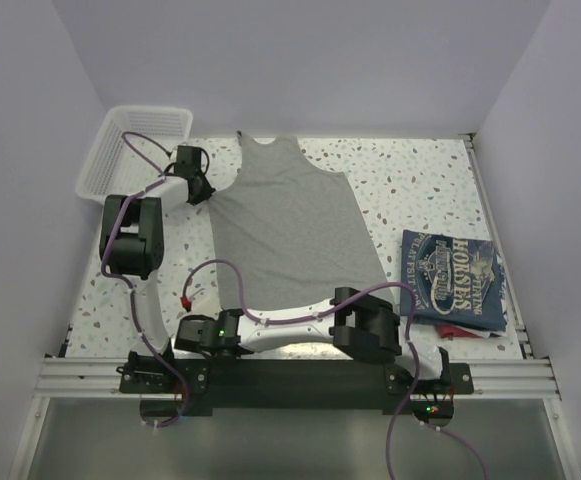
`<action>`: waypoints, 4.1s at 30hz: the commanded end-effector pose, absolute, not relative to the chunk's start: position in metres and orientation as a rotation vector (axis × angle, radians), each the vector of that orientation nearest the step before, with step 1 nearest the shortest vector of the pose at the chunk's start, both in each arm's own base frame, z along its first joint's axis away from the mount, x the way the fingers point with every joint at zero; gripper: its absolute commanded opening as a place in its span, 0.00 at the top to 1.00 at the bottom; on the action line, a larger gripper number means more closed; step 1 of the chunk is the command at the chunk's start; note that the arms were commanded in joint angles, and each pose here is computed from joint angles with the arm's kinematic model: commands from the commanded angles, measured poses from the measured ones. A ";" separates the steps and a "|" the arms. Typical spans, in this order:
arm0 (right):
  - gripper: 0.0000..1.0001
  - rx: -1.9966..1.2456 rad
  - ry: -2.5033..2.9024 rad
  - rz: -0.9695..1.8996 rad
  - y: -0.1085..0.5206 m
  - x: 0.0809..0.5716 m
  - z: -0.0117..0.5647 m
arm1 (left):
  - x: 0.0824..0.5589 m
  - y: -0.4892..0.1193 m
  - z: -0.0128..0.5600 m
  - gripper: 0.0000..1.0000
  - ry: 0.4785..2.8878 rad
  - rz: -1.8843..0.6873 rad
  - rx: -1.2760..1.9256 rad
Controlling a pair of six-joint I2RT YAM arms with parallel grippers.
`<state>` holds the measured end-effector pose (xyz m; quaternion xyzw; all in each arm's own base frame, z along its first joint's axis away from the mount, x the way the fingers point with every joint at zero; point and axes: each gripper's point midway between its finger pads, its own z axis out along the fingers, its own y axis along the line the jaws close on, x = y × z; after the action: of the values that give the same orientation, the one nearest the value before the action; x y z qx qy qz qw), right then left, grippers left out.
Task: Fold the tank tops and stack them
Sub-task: Flatten the tank top out, then fold the tank top
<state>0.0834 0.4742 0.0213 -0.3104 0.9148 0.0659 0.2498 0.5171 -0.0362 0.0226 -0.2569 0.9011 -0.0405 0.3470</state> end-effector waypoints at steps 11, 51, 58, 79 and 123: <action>1.00 -0.815 2.455 0.387 0.452 0.077 0.056 | 0.531 -0.027 0.029 1.00 2.295 -0.058 -0.659; 1.00 -0.883 2.407 0.923 0.489 0.055 0.138 | 0.542 0.004 0.115 1.00 2.101 -0.014 -0.743; 1.00 -0.714 2.451 0.962 0.450 0.087 0.131 | 0.554 -0.031 0.118 1.00 2.115 -0.062 -0.694; 1.00 -0.445 2.550 0.847 0.353 0.098 0.079 | 0.581 -0.161 0.094 1.00 2.171 -0.188 -0.537; 0.62 -0.421 2.427 0.607 0.337 0.132 0.110 | 0.555 -0.164 0.108 0.87 2.183 -0.229 -0.519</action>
<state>0.1218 0.3198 0.1030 -0.1317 0.9206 0.2415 0.2773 0.5597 -0.1911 0.0882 -0.1743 0.8871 -0.0976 0.4162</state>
